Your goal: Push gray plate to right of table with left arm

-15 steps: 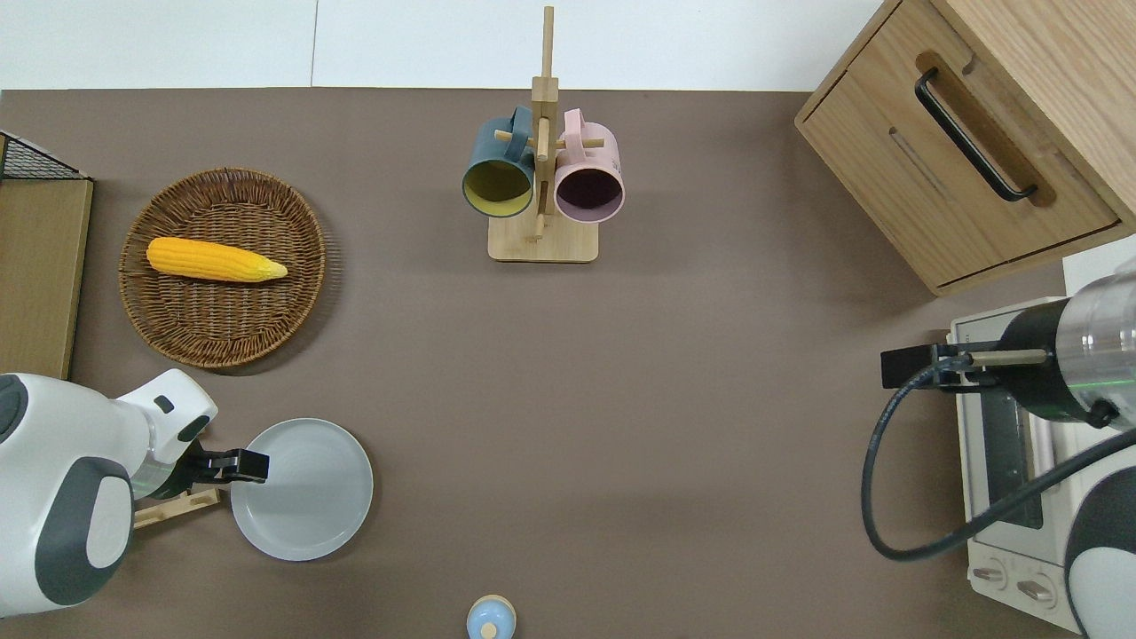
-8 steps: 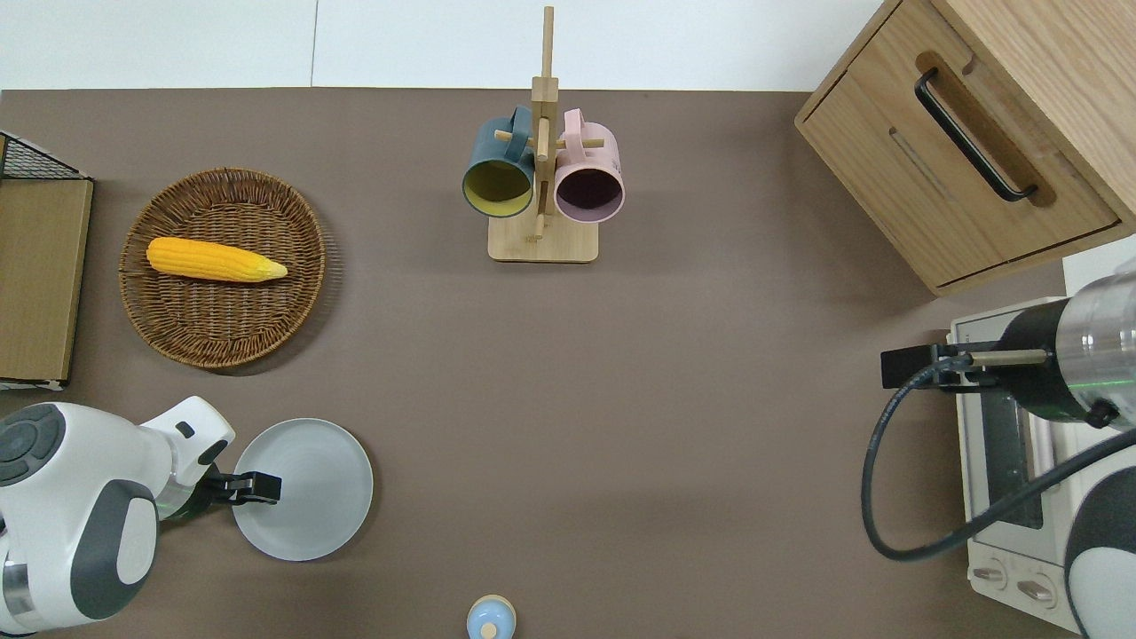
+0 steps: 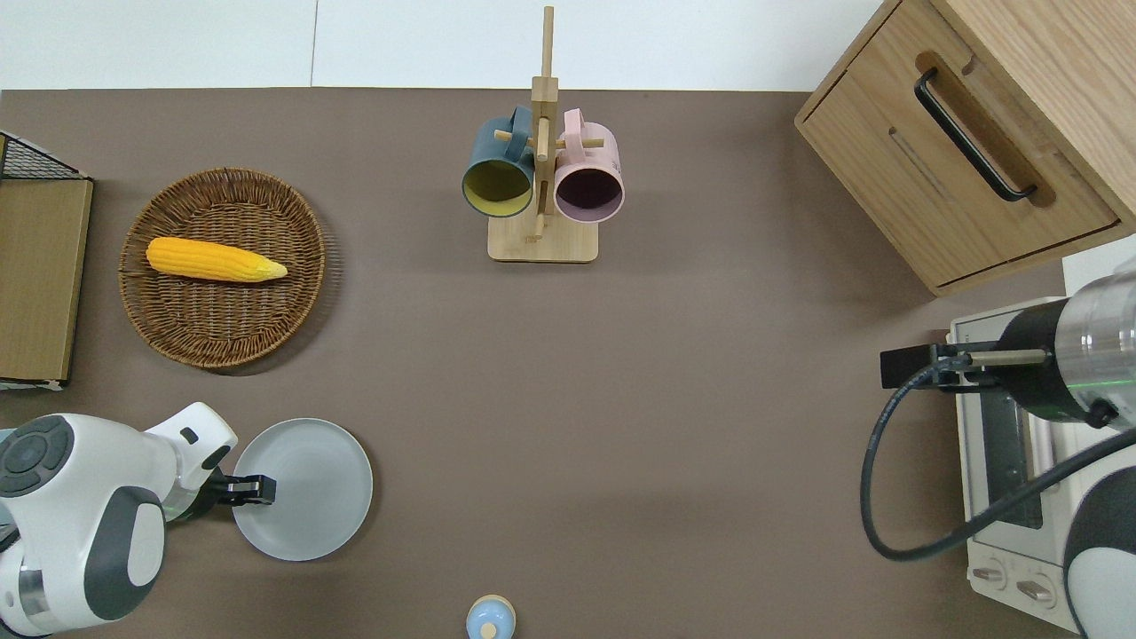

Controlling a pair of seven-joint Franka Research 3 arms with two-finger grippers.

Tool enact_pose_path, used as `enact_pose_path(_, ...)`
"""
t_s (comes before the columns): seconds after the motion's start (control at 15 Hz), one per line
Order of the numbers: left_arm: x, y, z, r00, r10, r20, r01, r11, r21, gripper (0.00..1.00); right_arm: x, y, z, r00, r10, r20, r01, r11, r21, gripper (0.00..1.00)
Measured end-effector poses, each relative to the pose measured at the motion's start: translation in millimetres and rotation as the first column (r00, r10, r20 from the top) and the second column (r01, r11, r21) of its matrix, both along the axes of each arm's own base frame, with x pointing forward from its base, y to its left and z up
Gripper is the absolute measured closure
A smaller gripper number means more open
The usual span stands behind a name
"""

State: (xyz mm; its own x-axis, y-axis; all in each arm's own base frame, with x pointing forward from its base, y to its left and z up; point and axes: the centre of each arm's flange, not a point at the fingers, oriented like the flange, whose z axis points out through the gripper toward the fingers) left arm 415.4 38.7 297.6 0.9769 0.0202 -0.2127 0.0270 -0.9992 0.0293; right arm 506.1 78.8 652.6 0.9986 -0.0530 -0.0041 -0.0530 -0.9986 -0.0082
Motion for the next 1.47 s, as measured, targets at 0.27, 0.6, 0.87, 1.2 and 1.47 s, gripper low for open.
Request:
enact_pose_path(0.27, -0.3, 1, 0, 1.0, -0.003, 0.001, 0.003, 1.0, -0.007, 0.34, 0.0, 0, 0, 1.0, 0.0, 0.0, 0.0, 1.0, 0.0, 0.0)
enact_pose_path(0.6, -0.2, 1, 0, 0.9998, 0.021, 0.003, -0.021, 0.999, -0.029, 0.26, 0.0, 0, 0, 1.0, 0.0, 0.0, 0.0, 1.0, 0.0, 0.0)
enact_pose_path(0.87, 3.0, -4, 3, 0.9993, 0.033, 0.015, -0.032, 0.998, -0.047, 0.04, 0.0, 0, 0, 1.0, 0.0, 0.0, 0.0, 1.0, 0.0, 0.0)
enact_pose_path(1.2, 25.4, -25, 36, 0.9994, 0.027, 0.021, -0.026, 0.998, -0.049, 0.02, 0.0, 0, 0, 1.0, 0.0, 0.0, 0.0, 1.0, 0.0, 0.0)
enact_pose_path(1.47, 26.0, -30, 43, 0.9995, 0.03, 0.012, -0.029, 0.998, -0.047, 0.02, 0.0, 0, 0, 1.0, 0.0, 0.0, 0.0, 1.0, 0.0, 0.0)
